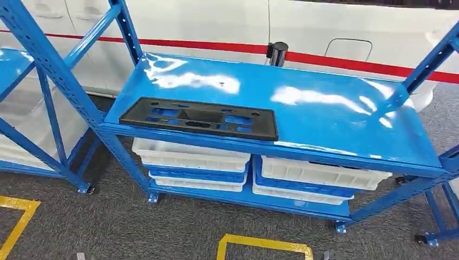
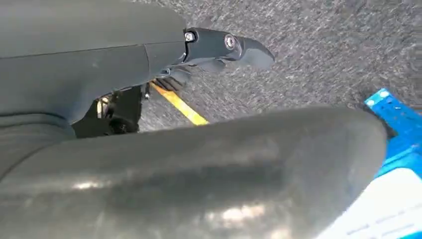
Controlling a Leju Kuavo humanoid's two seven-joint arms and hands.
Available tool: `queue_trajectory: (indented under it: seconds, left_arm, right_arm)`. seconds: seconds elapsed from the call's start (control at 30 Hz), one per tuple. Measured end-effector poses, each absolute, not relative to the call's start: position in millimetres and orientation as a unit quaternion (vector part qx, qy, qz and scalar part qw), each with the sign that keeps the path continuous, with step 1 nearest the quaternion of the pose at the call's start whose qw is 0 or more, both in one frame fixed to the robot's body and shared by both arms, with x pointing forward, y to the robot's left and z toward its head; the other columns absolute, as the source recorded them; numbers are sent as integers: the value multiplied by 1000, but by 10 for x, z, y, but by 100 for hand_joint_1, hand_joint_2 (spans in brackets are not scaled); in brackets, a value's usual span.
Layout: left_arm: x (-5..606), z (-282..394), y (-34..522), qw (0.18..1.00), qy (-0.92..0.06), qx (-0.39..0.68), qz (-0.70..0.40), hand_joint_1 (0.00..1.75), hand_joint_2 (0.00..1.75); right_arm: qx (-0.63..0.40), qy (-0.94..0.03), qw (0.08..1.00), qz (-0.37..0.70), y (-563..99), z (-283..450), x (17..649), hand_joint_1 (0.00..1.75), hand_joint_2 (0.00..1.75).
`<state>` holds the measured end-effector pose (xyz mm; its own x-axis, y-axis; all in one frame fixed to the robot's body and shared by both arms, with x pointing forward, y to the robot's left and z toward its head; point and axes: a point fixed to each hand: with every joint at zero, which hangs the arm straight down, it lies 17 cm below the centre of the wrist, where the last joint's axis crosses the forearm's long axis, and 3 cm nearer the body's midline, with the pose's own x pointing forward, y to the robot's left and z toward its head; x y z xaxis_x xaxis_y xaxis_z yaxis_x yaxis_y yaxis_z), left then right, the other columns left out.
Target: Take the parts from the cabinet and place them on the table.
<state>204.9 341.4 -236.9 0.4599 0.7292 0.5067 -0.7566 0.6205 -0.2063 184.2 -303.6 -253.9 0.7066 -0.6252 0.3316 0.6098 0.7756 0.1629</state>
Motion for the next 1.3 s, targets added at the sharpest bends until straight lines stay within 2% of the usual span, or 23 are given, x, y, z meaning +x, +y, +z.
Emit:
queue_trajectory:
  seconds: [0.27, 0.53, 1.13, 1.17, 1.3]
  left_arm:
    - [2017, -2384, 3424, 858, -280, 31, 429, 0, 0]
    - [1867, -2481, 3458, 869, -234, 56, 433, 0, 0]
    - [1825, -2489, 3528, 871, -231, 75, 428, 0, 0]
    - [1831, -2481, 3546, 871, -235, 80, 423, 0, 175]
    - [1946, -2374, 3703, 875, -284, 129, 370, 0, 175]
  right_arm:
    - [18, -182, 925, -333, -3051, -2556, 1784, 0, 0]
    - [18, -178, 928, -328, -3031, -2555, 1808, 0, 0]
    - [18, -175, 929, -326, -3017, -2562, 1787, 0, 0]
    - [18, -175, 929, -326, -3017, -2562, 1788, 0, 0]
    - [16, -178, 927, -329, -3027, -2561, 1787, 0, 0]
